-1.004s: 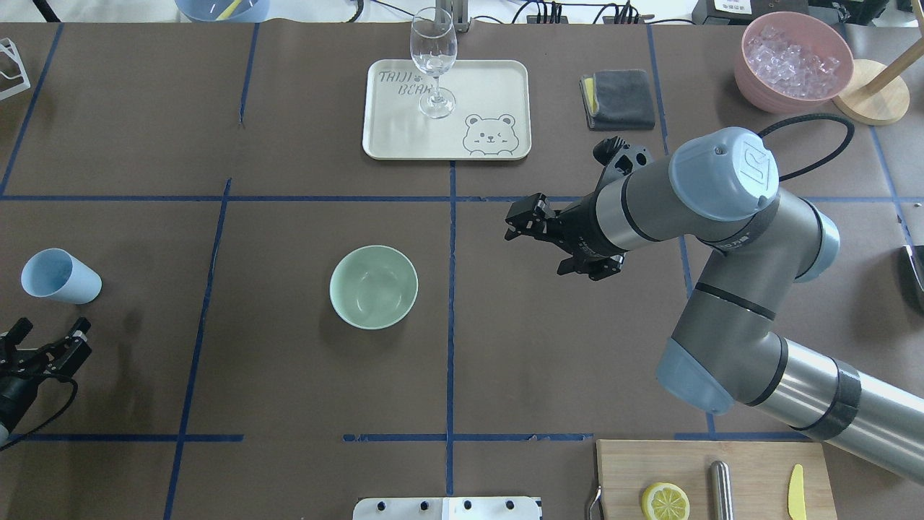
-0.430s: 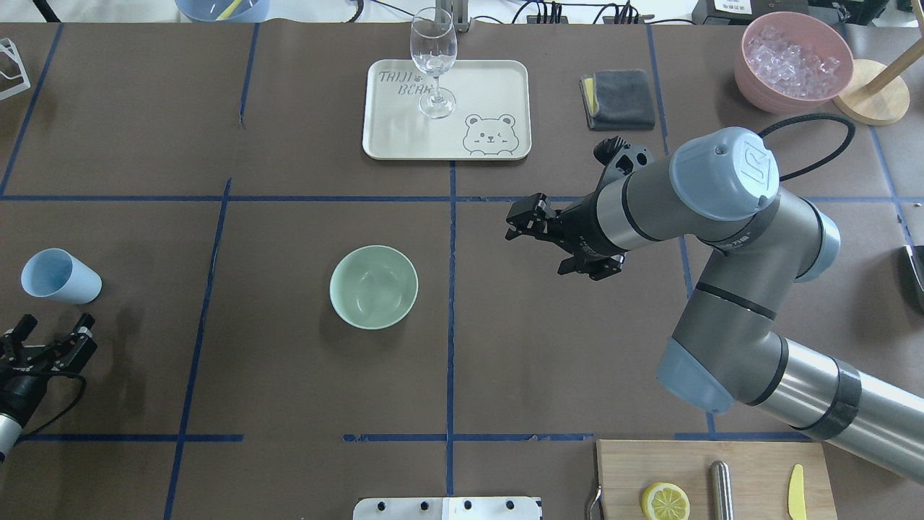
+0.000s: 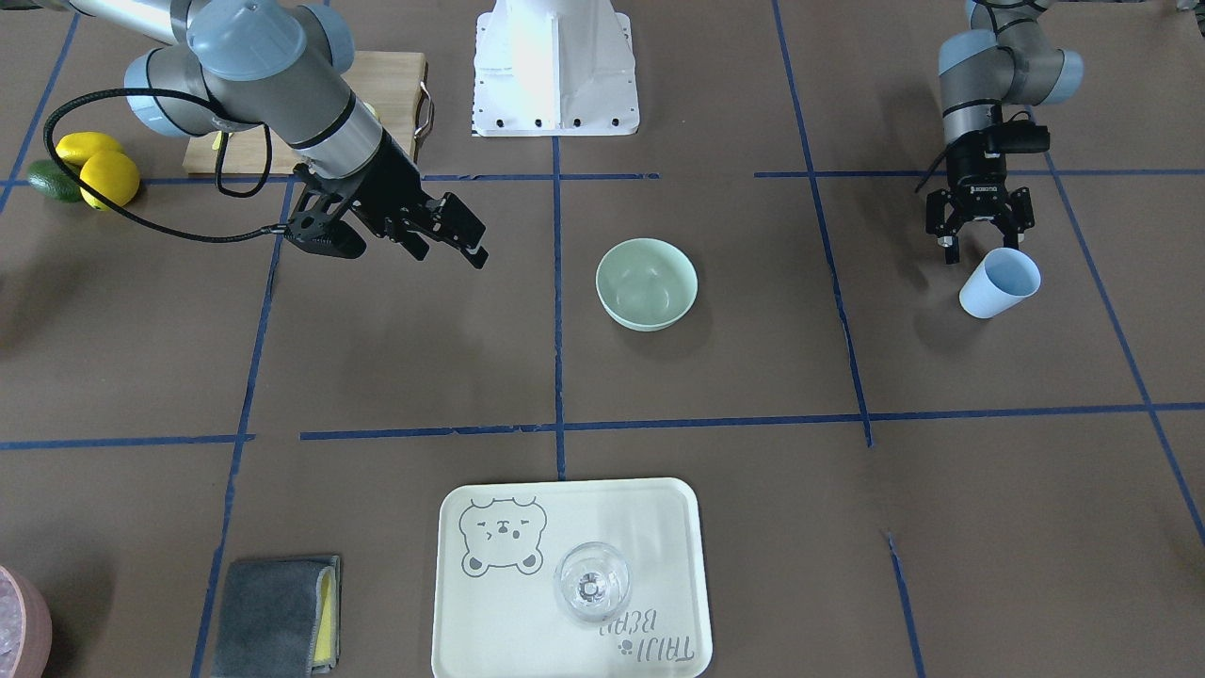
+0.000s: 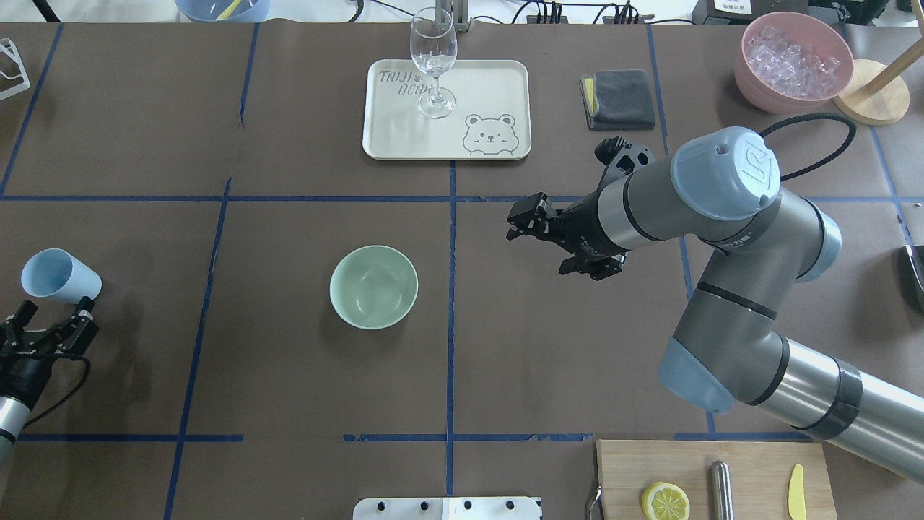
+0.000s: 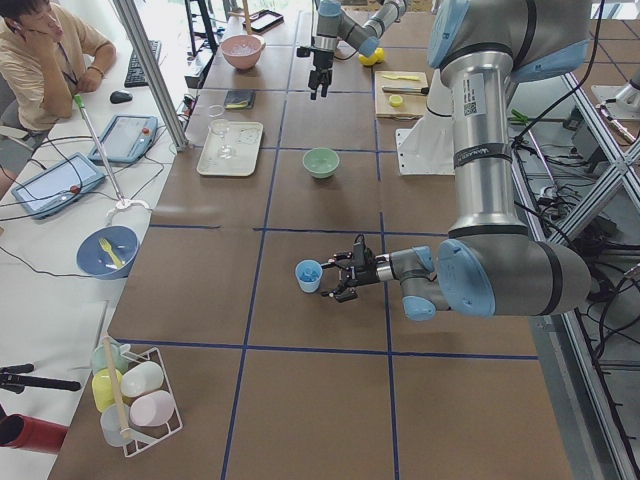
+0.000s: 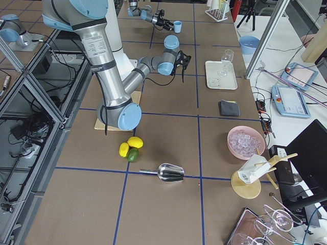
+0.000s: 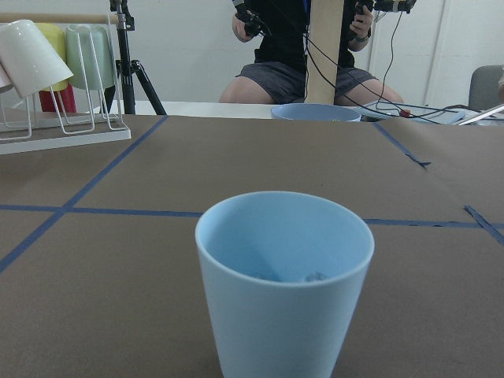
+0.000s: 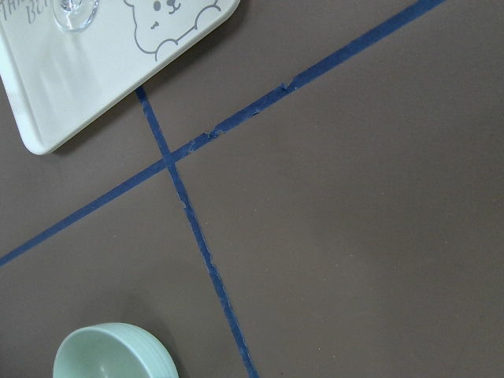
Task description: Pour ice into bowl
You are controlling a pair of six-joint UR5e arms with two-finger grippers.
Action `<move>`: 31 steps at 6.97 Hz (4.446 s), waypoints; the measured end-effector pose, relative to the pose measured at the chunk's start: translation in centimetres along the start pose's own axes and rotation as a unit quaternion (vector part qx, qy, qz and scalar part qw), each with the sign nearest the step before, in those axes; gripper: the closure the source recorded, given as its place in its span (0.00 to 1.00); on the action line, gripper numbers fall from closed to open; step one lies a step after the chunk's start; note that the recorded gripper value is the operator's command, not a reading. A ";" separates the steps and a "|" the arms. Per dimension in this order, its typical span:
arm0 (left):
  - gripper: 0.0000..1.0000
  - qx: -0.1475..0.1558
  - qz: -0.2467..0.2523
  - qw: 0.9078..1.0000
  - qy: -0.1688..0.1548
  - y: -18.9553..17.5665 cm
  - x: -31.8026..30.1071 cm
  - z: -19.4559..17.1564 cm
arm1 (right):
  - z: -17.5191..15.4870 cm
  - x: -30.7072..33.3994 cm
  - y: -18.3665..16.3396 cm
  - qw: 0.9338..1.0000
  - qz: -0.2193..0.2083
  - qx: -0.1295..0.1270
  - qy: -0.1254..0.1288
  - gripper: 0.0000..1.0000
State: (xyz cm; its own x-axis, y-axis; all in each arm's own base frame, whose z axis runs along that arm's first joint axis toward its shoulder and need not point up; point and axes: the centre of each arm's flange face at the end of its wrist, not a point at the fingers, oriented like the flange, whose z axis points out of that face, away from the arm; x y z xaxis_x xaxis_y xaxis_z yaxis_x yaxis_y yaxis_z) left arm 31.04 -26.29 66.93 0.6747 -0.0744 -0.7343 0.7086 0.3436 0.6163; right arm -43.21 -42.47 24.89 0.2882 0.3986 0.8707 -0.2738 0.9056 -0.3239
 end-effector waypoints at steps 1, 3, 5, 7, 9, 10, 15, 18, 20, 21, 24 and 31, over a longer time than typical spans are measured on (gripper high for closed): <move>0.01 0.011 -0.004 1.000 -0.008 0.0 0.3 1.2 | 0.0 0.0 0.0 1.000 0.000 0.000 0.000 0.00; 0.01 0.023 -0.005 0.999 -0.021 -0.3 0.3 2.6 | 0.0 0.1 0.0 1.000 0.000 0.000 0.001 0.00; 0.01 0.022 -0.003 0.999 -0.031 -0.5 -0.4 3.3 | 0.0 0.1 0.0 1.000 0.000 -0.001 0.001 0.00; 0.01 0.024 0.001 0.999 -0.031 -0.5 0.6 4.0 | -0.1 0.2 0.0 1.000 0.001 -0.001 0.001 0.00; 0.01 0.034 0.015 0.998 -0.041 -0.8 0.8 5.3 | -0.1 0.2 0.0 1.000 0.001 -0.001 0.001 0.00; 0.01 0.037 0.019 0.998 -0.048 -0.8 0.2 5.9 | -0.1 0.3 0.0 1.000 0.001 -0.001 0.001 0.00; 1.00 0.038 0.022 0.998 -0.052 -0.9 0.4 6.7 | 0.0 0.4 -0.1 1.000 0.002 0.000 0.003 0.00; 1.00 0.062 0.043 0.997 0.019 -5.3 2.0 5.0 | 0.1 0.4 0.0 1.000 0.002 0.001 0.003 0.00; 1.00 0.098 0.115 0.985 0.089 -9.5 5.8 2.6 | 0.2 0.4 -0.1 1.000 0.002 0.001 0.003 0.00; 1.00 0.107 0.157 0.975 0.112 -11.3 9.1 1.6 | 0.3 0.6 -0.1 1.000 0.003 0.001 0.005 0.00; 1.00 0.103 0.312 0.936 0.129 -11.4 17.8 -0.1 | 0.5 1.8 -0.5 1.000 0.007 0.003 0.013 0.00; 1.00 0.060 0.612 0.784 0.083 -9.6 38.4 0.3 | 0.3 2.6 -1.7 1.000 0.013 0.016 0.018 0.00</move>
State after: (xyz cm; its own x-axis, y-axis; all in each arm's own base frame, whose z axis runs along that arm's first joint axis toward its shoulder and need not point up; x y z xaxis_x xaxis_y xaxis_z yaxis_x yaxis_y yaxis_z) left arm 50.22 -32.72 32.93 0.8353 0.3685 0.4081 -0.4285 -0.0288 0.9031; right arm -42.31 -43.03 27.79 0.3138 0.4272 0.8479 -0.3106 0.8901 -0.3335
